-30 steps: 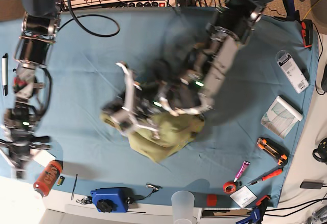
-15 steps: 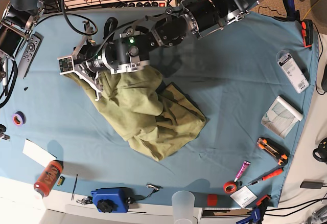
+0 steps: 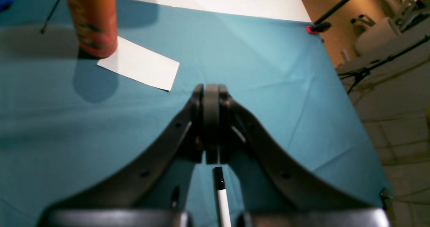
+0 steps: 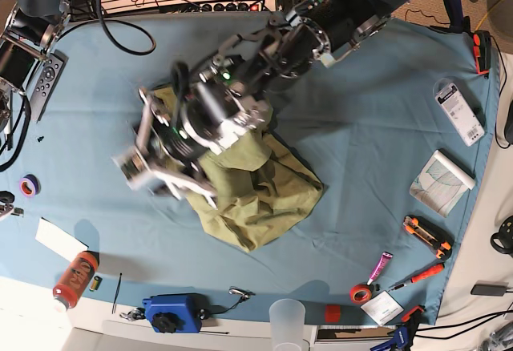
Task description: Layout the t-shirt on the table in an organized manner, then fold the t-shirt properly
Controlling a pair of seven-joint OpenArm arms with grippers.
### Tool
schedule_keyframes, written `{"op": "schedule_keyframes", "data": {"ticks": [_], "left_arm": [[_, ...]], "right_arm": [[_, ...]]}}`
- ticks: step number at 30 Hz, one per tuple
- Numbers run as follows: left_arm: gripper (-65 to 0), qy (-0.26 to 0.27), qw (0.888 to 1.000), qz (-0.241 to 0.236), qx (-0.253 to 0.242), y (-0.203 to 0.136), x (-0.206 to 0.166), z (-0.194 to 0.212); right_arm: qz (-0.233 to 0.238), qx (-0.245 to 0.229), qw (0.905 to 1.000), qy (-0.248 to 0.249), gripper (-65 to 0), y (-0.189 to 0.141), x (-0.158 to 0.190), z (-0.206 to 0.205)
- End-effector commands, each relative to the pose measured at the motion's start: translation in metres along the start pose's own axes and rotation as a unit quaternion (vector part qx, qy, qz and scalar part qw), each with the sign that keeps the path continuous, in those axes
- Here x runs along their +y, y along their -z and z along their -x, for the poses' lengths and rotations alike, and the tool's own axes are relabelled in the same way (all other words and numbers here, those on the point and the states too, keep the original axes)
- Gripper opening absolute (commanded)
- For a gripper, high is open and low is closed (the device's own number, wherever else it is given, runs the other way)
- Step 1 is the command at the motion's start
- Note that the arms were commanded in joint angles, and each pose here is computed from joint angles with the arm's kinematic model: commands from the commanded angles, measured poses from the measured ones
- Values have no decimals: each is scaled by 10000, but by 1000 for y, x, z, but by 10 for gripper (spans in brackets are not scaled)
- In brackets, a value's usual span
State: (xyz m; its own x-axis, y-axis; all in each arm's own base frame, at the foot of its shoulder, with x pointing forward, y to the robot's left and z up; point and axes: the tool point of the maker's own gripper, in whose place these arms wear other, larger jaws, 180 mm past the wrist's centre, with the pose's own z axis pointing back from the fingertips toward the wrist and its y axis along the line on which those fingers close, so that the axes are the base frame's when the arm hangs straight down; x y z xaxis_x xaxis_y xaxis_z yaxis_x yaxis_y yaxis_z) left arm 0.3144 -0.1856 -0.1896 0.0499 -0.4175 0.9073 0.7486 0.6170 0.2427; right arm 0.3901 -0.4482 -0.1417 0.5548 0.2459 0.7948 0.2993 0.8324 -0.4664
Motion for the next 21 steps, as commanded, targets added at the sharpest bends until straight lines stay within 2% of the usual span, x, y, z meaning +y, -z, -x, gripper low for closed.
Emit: {"op": "schedule_keyframes", "data": {"ticks": [1,2,5,6,9,12,16,21], "left_arm": [[-356,-124,9995,-140,-239,-3,10,-17],[-356,-245,9992,-233,-201,-3,18,-13],[-356,-464,9975,-538,65,-6,46,13],[-356,-508,9964,-652,201,-8,57,25],[-356,-605,9918,-965,579,-18,88,57],[-356,-839,9870,-1149,751,-35,113,81],[-356,-1089,9809,-1370,846,-64,134,106],[-356,-1039,9737,-1685,1129,-106,147,140]], "right_arm": [[88,-216,9997,-47,-650,-6,-13,-16],[-74,-158,9997,-165,-647,-6,-7,-14],[-489,-173,9985,-189,-401,-6,10,-12],[-573,-224,9980,-147,-351,-5,14,-12],[-1062,-196,9941,133,-336,-5,39,-6],[-1775,2,9832,431,-336,-9,75,5],[-2760,-50,9602,428,-336,-21,128,14],[-3579,127,9326,446,-337,-36,184,37]]}}
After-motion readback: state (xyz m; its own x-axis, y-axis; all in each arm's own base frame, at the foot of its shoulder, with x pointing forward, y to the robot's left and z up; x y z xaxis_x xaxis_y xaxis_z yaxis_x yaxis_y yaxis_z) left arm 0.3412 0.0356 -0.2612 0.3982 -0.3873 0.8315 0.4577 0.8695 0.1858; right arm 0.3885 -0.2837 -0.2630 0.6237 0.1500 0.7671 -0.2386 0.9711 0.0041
